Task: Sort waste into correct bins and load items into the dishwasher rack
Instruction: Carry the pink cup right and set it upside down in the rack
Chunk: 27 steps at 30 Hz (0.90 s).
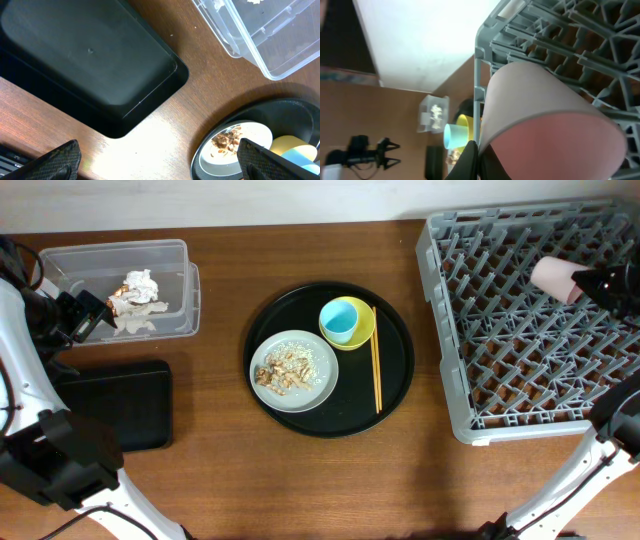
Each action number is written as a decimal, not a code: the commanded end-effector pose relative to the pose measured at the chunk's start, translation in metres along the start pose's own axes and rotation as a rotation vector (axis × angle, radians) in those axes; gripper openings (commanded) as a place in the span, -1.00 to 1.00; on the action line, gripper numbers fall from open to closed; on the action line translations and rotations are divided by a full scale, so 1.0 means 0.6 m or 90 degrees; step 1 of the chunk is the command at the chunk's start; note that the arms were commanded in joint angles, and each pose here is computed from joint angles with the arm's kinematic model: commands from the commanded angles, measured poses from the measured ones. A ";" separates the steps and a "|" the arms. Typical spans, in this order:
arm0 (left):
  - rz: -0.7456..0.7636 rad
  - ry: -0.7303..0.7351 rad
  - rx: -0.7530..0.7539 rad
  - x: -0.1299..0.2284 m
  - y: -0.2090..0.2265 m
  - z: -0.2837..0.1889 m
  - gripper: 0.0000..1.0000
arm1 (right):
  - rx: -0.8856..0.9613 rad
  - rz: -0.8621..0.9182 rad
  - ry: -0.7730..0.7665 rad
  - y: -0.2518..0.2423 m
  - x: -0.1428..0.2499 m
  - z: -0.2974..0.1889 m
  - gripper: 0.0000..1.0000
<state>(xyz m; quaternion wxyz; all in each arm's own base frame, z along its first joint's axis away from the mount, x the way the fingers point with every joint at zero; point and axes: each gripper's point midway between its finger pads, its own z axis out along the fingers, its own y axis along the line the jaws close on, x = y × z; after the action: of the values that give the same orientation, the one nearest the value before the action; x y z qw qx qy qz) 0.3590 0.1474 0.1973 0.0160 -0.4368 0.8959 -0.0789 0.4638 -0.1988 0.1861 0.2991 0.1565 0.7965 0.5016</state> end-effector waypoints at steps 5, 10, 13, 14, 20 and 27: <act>-0.003 -0.017 0.010 0.007 0.000 -0.020 0.99 | -0.060 0.049 0.000 -0.027 0.015 0.022 -0.92; -0.003 -0.017 0.010 0.007 0.000 -0.020 0.99 | -0.060 0.056 0.004 -0.034 0.020 0.027 -0.92; -0.003 -0.017 0.010 0.007 0.000 -0.020 0.99 | -0.060 0.069 0.009 -0.040 0.027 0.030 -0.92; -0.003 -0.017 0.010 0.007 0.000 -0.020 0.99 | -0.059 0.074 0.011 -0.043 0.030 0.031 -0.92; -0.003 -0.017 0.010 0.007 0.000 -0.020 0.99 | -0.034 0.075 0.035 -0.051 0.045 0.039 -0.92; -0.003 -0.017 0.010 0.007 0.000 -0.020 0.99 | 0.038 0.148 0.059 -0.083 0.061 0.023 -0.78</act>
<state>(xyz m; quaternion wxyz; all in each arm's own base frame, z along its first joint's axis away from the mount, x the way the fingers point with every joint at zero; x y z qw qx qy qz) 0.3590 0.1475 0.1973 0.0162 -0.4367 0.8960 -0.0789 0.4556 -0.1865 0.1446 0.2333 0.2080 0.7828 0.5381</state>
